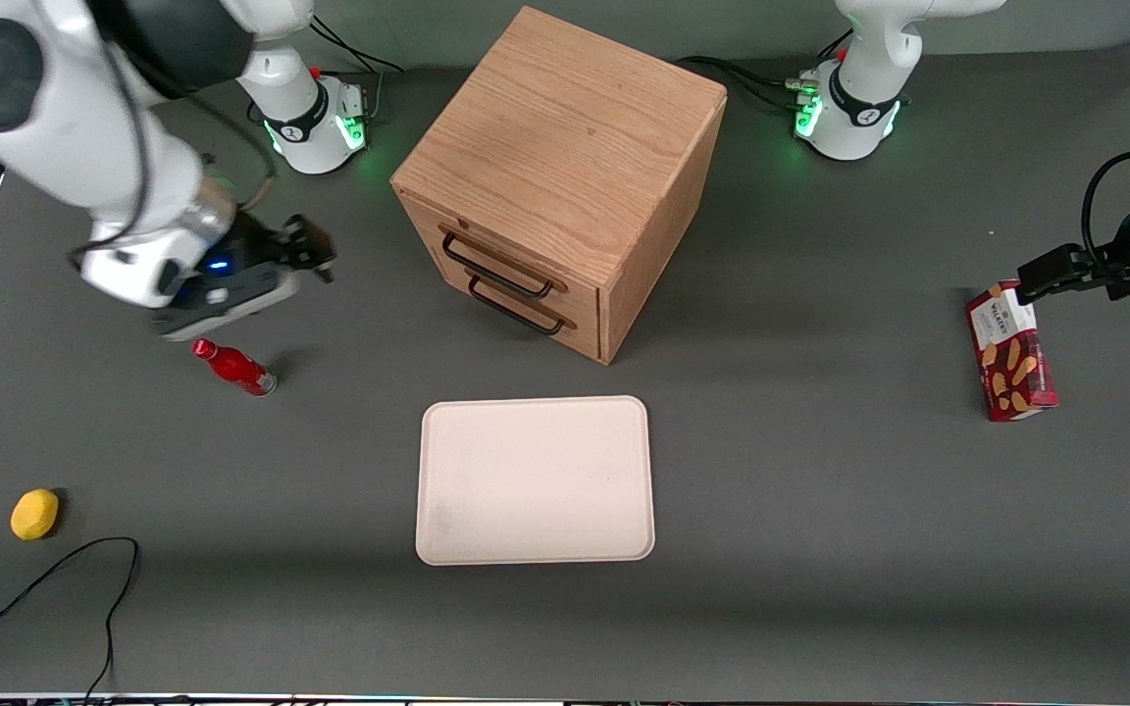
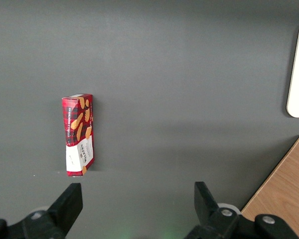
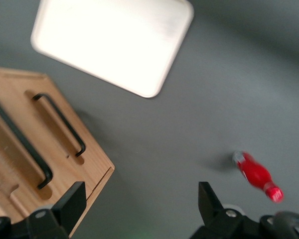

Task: Open upper drawer
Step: 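Move the right gripper toward the upper drawer's black handle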

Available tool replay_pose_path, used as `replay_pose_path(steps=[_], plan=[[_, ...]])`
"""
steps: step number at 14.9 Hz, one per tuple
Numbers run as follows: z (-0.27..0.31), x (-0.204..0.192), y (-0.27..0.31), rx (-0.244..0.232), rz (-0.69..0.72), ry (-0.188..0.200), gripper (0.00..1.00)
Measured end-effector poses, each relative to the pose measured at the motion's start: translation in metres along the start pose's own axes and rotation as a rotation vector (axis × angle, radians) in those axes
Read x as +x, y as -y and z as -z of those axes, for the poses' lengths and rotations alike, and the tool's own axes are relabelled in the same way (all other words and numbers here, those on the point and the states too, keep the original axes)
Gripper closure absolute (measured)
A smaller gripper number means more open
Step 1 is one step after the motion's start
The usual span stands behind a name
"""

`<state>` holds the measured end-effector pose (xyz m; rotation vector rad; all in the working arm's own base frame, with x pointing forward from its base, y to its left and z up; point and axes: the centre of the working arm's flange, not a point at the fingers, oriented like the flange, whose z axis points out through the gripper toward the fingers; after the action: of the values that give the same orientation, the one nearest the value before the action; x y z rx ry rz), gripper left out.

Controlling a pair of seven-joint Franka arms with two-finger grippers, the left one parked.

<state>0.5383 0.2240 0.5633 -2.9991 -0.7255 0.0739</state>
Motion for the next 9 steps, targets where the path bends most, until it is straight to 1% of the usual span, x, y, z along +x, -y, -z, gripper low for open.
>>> replay_pose_path(steps=[3, 5, 6, 7, 9], plan=[[-0.014, 0.009, 0.045, 0.013, 0.121, 0.007, 0.0], [-0.019, 0.014, 0.078, 0.023, 0.186, -0.007, 0.0], [-0.023, 0.015, 0.094, 0.036, 0.211, -0.011, 0.0], [-0.028, 0.017, 0.107, 0.069, 0.23, -0.006, 0.0], [-0.043, 0.02, 0.121, 0.161, 0.292, 0.015, 0.0]])
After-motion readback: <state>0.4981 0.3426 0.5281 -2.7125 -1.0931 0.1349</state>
